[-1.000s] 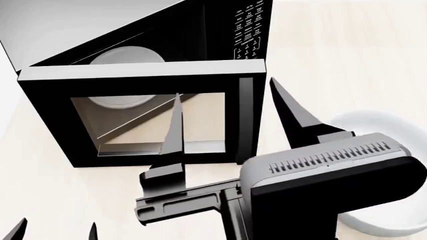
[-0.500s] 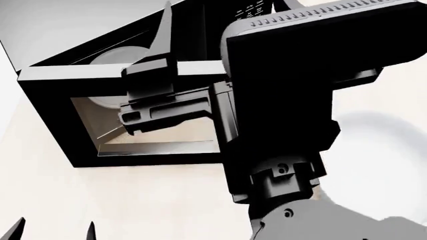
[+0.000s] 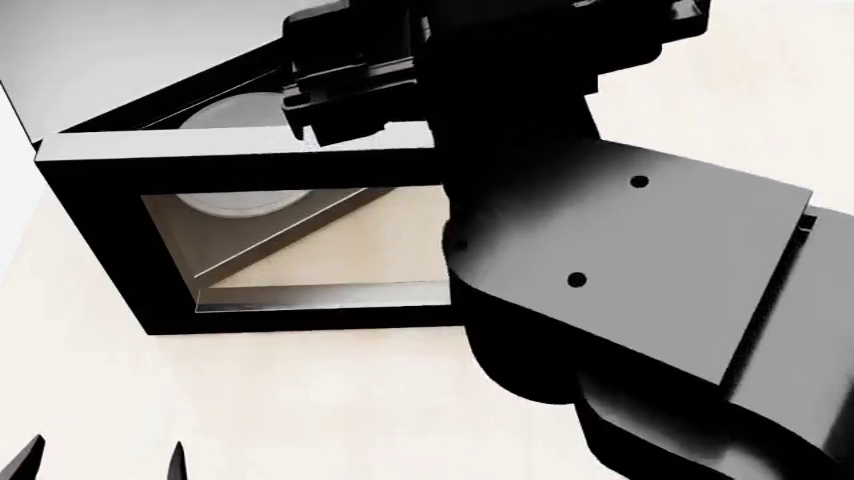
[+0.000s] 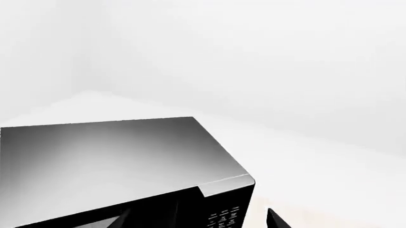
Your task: Open the microwave.
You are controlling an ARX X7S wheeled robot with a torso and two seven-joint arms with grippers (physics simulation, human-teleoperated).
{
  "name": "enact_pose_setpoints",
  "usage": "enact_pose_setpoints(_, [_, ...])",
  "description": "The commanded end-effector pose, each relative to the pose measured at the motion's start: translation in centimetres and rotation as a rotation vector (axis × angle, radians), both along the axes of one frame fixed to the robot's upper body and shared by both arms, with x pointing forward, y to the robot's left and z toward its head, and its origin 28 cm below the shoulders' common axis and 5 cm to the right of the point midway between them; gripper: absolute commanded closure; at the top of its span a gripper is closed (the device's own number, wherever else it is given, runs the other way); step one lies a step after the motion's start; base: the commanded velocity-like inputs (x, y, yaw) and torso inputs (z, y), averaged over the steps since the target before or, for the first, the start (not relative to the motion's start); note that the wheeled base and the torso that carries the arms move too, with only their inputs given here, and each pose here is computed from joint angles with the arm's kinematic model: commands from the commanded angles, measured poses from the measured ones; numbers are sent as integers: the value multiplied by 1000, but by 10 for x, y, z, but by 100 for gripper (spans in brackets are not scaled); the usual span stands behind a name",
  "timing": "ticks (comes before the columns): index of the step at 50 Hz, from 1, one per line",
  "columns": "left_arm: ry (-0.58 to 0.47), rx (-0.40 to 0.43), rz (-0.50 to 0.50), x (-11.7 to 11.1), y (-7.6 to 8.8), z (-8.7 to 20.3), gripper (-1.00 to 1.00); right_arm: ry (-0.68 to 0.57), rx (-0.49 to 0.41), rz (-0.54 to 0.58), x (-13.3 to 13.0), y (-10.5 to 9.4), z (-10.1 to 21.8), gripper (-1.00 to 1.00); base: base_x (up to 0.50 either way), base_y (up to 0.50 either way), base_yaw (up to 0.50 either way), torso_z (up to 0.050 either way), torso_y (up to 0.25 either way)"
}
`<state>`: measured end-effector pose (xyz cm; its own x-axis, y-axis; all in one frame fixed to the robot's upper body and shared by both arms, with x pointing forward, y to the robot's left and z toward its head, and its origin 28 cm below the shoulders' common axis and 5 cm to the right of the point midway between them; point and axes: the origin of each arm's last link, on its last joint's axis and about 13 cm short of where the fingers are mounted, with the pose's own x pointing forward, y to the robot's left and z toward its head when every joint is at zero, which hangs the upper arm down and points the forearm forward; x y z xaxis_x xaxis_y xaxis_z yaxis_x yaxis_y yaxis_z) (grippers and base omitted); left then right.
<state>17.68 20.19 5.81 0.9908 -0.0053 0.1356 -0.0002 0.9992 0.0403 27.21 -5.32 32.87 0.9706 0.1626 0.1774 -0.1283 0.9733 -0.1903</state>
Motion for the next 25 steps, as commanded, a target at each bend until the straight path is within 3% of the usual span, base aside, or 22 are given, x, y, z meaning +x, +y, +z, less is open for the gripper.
enact_pose_setpoints(1, [-1, -2, -1, 0, 0, 1, -100, 102, -75, -45, 16, 5, 6, -100, 0, 0, 0, 0, 0])
enact_pose_setpoints(25, [2, -5, -5, 1, 0, 0, -100, 238, -123, -94, 56, 9, -6, -100, 0, 0, 0, 0, 0])
